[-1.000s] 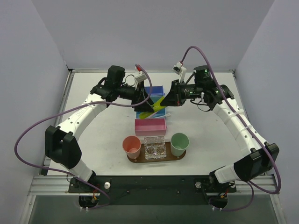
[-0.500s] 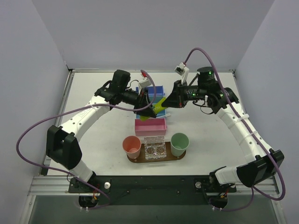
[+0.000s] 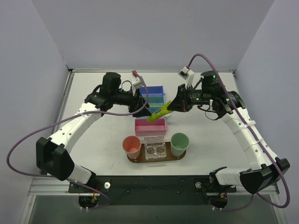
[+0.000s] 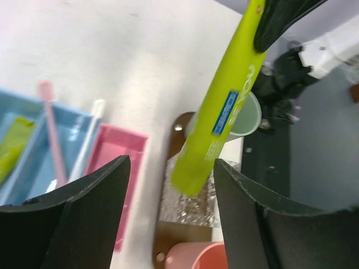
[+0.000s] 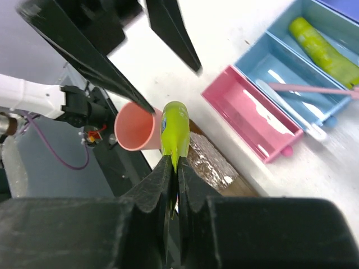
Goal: Prepare toiletry sets of a toothbrush and toothpaste on the tray
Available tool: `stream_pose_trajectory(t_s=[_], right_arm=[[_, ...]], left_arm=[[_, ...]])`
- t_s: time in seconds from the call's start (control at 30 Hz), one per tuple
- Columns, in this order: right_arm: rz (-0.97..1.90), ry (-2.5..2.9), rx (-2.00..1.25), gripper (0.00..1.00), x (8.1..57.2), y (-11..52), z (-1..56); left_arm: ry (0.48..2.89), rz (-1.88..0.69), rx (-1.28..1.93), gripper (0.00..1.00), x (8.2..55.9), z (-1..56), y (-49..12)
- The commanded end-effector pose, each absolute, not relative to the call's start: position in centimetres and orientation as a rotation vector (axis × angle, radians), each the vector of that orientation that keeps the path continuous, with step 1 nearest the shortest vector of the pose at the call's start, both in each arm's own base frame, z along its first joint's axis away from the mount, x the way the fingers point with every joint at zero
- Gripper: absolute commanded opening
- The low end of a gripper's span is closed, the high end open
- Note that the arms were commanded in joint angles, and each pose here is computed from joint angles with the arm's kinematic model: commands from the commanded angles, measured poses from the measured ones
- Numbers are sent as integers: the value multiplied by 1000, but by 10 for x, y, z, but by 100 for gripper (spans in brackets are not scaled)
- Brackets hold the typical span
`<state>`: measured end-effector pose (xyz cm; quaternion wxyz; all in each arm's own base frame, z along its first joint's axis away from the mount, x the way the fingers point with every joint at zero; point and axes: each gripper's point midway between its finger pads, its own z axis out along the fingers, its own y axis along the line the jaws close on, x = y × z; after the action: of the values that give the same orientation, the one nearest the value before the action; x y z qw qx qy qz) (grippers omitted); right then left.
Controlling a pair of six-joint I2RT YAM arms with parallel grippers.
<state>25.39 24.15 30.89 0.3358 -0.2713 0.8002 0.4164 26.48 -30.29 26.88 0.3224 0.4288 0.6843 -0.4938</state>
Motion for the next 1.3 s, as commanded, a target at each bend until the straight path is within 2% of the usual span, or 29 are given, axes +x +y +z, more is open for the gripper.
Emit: stream_pose_trajectory(t_s=[0.0, 0.13, 0.27, 0.43, 0.8, 1.27], right_arm=[[905, 2108, -702, 0, 239, 216, 315], [789, 2160, -701, 0, 228, 205, 307], [660, 2210, -753, 0, 210, 205, 303], [550, 2298, -779, 0, 192, 213, 296], [309, 2351, -802, 0, 189, 229, 266], [354, 2350, -824, 0, 192, 264, 258]], left_arm=[[1625, -953, 940, 72, 303, 320, -264], [1640, -783, 681, 75, 336, 329, -219], [1753, -560, 386, 75, 369, 299, -166], [1836, -397, 177, 74, 382, 272, -128], [1837, -406, 150, 74, 378, 274, -129], [1823, -380, 167, 73, 375, 279, -127]])
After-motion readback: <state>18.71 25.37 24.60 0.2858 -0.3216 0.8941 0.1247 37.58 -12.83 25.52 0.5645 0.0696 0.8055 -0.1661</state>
